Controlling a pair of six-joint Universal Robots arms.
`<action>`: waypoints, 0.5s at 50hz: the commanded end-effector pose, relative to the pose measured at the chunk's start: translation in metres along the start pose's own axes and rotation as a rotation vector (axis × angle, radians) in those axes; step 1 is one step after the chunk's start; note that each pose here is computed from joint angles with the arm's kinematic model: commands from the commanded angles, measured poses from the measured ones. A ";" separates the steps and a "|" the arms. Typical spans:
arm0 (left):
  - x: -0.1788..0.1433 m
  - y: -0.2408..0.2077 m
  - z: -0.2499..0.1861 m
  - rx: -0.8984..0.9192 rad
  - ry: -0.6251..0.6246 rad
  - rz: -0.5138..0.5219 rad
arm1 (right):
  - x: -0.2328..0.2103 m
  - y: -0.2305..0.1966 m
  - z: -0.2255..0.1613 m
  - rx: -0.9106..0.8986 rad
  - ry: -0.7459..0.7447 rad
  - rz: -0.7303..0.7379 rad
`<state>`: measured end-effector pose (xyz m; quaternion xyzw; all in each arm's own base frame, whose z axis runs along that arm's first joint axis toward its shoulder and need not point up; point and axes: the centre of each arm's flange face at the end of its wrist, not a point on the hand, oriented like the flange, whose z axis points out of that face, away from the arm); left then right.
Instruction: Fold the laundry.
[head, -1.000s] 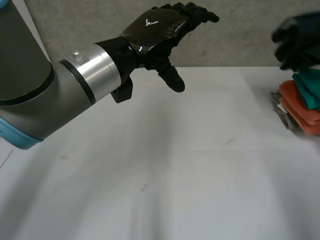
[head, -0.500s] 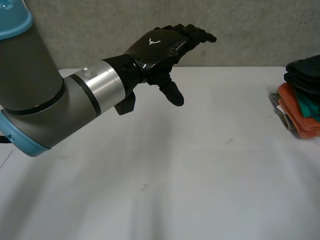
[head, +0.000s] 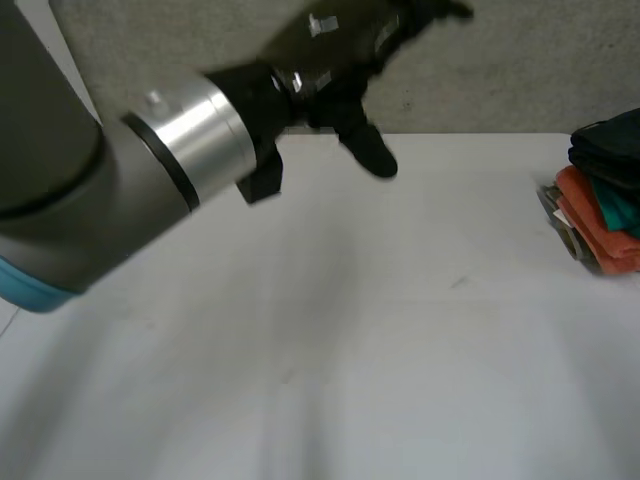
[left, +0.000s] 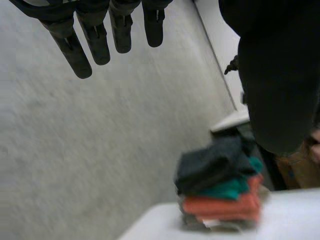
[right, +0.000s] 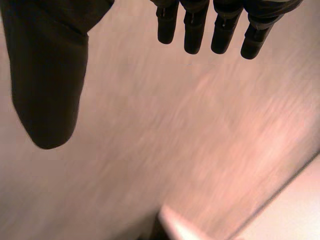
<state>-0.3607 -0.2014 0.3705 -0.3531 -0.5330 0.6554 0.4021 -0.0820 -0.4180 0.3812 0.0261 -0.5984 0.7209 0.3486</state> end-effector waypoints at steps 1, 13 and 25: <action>-0.023 -0.068 -0.010 0.203 -0.220 -0.029 | -0.059 -0.120 -0.051 0.408 -0.128 0.215; -0.174 -0.042 -0.110 -0.107 -0.859 0.284 | -0.205 -0.137 -0.226 0.405 -0.830 0.373; -0.243 0.102 -0.204 -0.618 -1.045 0.481 | -0.254 -0.089 -0.302 0.168 -1.101 0.338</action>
